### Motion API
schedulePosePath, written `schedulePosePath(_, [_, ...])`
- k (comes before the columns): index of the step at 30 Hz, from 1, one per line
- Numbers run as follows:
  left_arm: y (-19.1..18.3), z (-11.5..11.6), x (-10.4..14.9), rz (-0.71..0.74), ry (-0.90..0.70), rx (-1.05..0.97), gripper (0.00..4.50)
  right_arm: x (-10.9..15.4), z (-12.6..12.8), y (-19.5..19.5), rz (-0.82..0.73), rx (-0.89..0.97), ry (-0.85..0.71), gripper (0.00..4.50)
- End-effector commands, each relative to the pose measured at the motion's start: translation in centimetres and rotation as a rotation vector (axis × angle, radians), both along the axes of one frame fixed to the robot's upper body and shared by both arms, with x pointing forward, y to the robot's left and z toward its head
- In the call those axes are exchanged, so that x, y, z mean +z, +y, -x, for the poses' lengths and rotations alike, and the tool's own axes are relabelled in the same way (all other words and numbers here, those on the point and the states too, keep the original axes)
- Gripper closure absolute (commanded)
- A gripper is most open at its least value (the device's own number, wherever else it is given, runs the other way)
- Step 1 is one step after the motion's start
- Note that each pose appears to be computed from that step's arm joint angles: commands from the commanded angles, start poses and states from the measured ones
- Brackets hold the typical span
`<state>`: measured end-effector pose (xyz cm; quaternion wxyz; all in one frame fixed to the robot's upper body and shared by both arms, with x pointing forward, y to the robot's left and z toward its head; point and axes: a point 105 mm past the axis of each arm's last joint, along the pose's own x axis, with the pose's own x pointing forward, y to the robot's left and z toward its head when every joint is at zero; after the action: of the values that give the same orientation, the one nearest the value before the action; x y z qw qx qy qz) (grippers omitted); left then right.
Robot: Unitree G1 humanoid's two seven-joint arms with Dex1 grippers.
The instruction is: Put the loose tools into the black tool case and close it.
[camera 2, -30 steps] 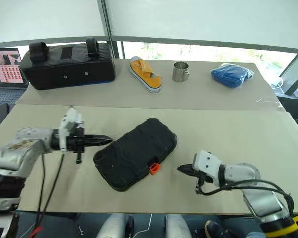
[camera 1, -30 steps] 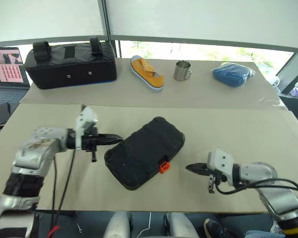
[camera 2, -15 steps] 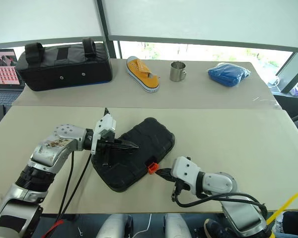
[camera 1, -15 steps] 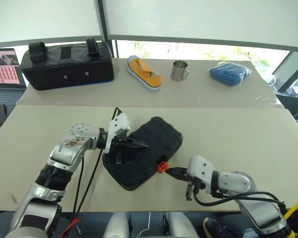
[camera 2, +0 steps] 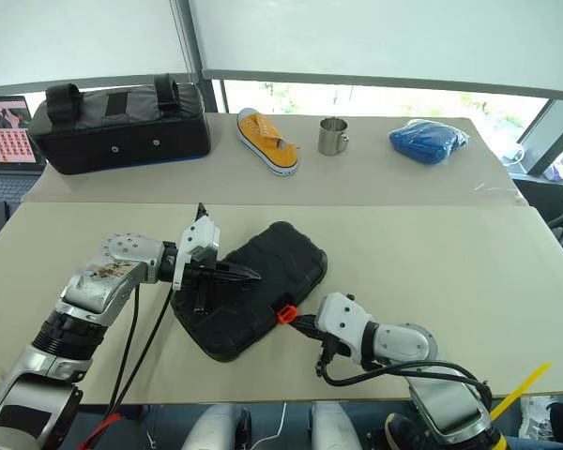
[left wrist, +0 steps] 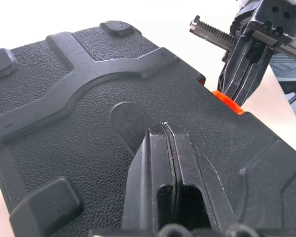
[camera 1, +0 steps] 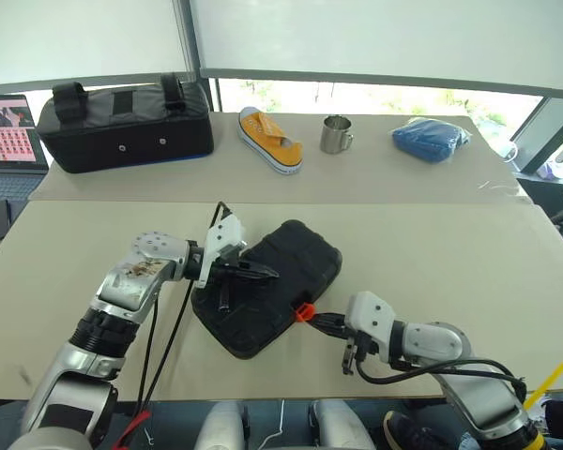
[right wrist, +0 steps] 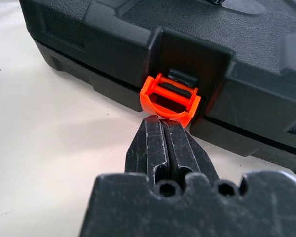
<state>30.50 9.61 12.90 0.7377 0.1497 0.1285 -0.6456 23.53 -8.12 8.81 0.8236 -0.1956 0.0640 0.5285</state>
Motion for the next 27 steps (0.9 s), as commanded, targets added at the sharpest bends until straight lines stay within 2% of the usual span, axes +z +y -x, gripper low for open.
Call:
schedulePosePath(1, [0.4,0.3,-3.4,-0.088,0.086,0.035,4.43,3.1,-0.1,0.9,-0.084,0.024,-0.092,4.5])
schedulePosePath(16, [0.0,1.4,-5.4,-0.159,0.131,0.002,4.43,3.8,-0.5,0.8,-0.131,0.007,-0.081,4.5])
schedulePosePath(23, [-0.5,1.6,-6.0,-0.155,0.152,-0.003,4.43,1.9,-1.9,0.6,-0.07,-0.029,-0.07,4.5])
schedulePosePath(27, [-0.3,1.7,-6.1,-0.157,0.155,0.001,4.43,2.1,-2.2,0.6,-0.08,-0.039,-0.08,4.5])
